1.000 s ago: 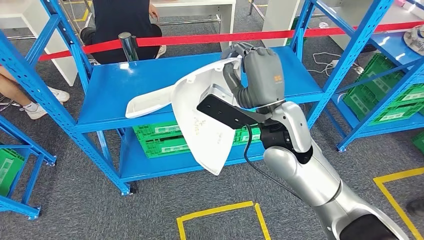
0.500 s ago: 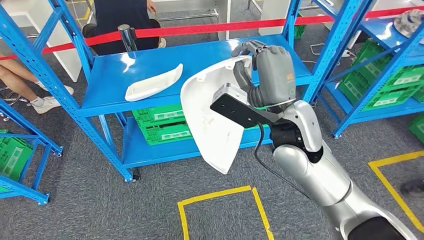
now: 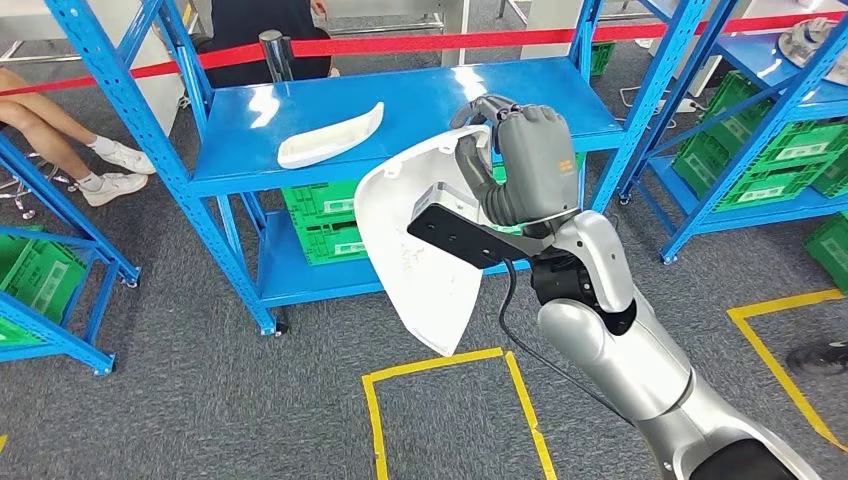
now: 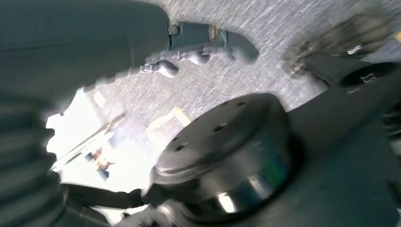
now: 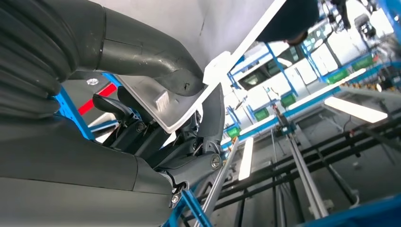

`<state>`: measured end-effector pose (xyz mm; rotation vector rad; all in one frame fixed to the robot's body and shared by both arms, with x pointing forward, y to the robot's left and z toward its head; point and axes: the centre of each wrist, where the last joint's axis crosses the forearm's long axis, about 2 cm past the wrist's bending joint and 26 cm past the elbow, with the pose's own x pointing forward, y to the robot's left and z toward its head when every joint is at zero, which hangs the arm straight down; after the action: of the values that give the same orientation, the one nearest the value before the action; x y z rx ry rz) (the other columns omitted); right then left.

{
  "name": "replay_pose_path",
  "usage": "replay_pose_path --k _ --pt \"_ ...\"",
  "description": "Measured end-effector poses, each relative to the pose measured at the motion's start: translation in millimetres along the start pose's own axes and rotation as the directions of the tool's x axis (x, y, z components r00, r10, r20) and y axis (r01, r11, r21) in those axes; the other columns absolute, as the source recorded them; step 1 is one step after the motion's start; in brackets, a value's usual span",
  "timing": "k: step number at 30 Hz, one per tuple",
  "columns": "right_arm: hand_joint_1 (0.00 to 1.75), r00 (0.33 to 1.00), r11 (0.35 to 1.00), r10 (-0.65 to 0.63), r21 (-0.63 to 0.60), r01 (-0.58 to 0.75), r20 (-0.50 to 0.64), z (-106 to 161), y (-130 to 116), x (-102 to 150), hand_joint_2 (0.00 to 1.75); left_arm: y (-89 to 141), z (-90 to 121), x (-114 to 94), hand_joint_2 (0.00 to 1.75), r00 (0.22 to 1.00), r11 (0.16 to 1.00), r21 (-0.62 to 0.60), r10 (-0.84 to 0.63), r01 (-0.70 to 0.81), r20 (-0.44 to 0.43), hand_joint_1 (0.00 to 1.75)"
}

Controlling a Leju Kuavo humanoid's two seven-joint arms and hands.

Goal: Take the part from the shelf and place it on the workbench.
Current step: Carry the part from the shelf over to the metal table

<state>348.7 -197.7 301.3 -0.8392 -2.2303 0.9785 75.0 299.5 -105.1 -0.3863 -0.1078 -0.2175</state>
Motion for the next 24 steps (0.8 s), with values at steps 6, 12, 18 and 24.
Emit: replay_pose_path --k 6,12,18,24 --pt "1.75 1.000 1.000 -0.004 0.022 0.003 0.007 -0.1 1.1 -0.8 1.75 -1.1 -0.5 -0.6 1.75 1.000 1.000 -0.002 0.005 -0.005 -0.001 0.00" --pt "1.75 1.000 1.000 -0.006 0.019 0.006 0.017 -4.0 -2.1 -0.5 1.75 -2.1 -0.9 -1.3 1.75 1.000 1.000 -0.005 0.008 -0.008 -0.001 0.00" --pt "1.75 1.000 1.000 -0.010 0.025 0.010 0.012 -3.3 -1.0 -0.1 1.75 -2.2 -1.1 -4.2 1.75 1.000 1.000 -0.005 0.016 -0.016 -0.007 0.00" --pt "1.75 1.000 0.999 -0.014 0.039 0.014 0.009 -0.7 0.7 -0.1 1.75 -2.1 -1.0 -3.1 1.75 1.000 1.000 -0.005 0.017 -0.017 -0.003 0.00"
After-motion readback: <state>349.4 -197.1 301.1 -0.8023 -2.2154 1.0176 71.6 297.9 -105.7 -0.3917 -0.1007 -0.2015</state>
